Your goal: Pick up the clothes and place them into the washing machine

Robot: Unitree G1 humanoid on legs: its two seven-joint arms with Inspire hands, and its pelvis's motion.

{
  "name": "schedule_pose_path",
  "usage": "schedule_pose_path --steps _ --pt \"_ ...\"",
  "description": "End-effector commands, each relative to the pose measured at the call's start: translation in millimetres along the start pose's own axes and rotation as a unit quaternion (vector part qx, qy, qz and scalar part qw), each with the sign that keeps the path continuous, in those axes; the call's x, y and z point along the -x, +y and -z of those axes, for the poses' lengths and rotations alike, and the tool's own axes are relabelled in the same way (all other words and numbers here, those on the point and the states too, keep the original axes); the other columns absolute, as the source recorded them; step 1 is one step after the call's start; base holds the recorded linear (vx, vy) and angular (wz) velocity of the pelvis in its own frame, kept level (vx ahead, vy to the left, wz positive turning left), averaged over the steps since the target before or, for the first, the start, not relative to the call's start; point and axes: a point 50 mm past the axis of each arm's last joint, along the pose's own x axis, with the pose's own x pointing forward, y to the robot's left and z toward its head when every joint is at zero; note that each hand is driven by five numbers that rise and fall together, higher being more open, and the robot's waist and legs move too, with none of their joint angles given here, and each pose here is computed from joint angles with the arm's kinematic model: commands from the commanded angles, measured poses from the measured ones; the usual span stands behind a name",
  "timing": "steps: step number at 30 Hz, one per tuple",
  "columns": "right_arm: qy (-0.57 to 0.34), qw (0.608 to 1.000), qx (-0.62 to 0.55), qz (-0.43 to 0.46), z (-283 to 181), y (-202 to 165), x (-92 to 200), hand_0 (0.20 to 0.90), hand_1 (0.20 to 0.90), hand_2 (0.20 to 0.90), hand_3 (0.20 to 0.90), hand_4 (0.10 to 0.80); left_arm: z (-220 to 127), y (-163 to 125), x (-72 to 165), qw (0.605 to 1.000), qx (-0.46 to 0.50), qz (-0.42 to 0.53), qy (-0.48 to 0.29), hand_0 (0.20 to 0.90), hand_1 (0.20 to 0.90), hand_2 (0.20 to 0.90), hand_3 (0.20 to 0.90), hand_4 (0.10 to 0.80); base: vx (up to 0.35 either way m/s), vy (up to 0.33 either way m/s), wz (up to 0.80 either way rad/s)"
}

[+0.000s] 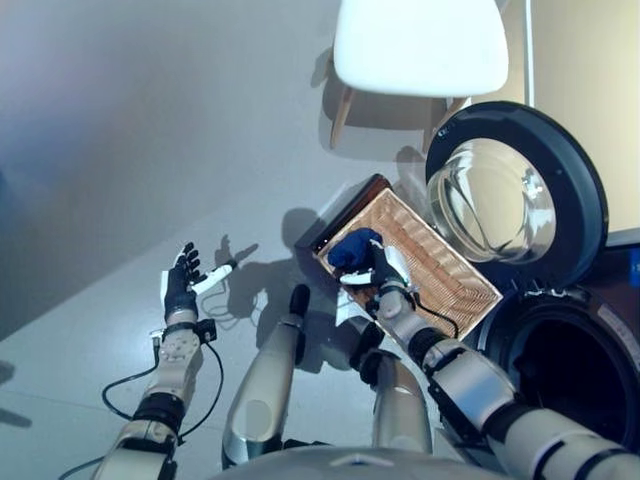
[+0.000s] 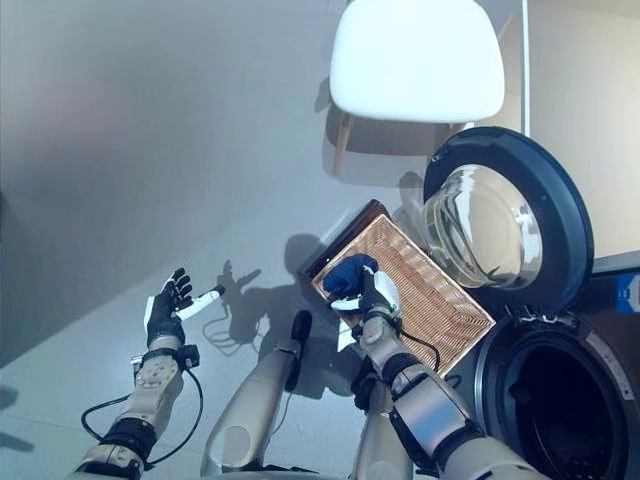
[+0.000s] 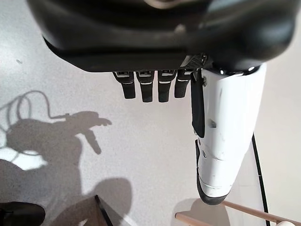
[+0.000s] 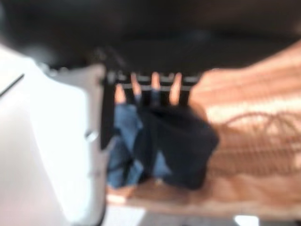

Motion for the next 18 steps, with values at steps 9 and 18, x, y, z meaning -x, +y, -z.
schedule_pose_path --steps 9,18 --pt "-0.024 0.998 -0.001 0.057 -14 -28 -11 0.84 0.84 0.84 0.84 0.757 -35 0 -4 0.996 0.008 0.007 -0.09 0.9 0.9 0.9 0.9 0.8 -0.001 0.022 0.1" --pt "-0.027 0.998 0.01 0.053 -18 -28 -12 0.2 0.2 0.2 0.2 0.3 -35 2 -2 0.995 0.013 0.007 -0.094 0.9 0.9 0.9 0.9 0.8 0.004 0.014 -0.04"
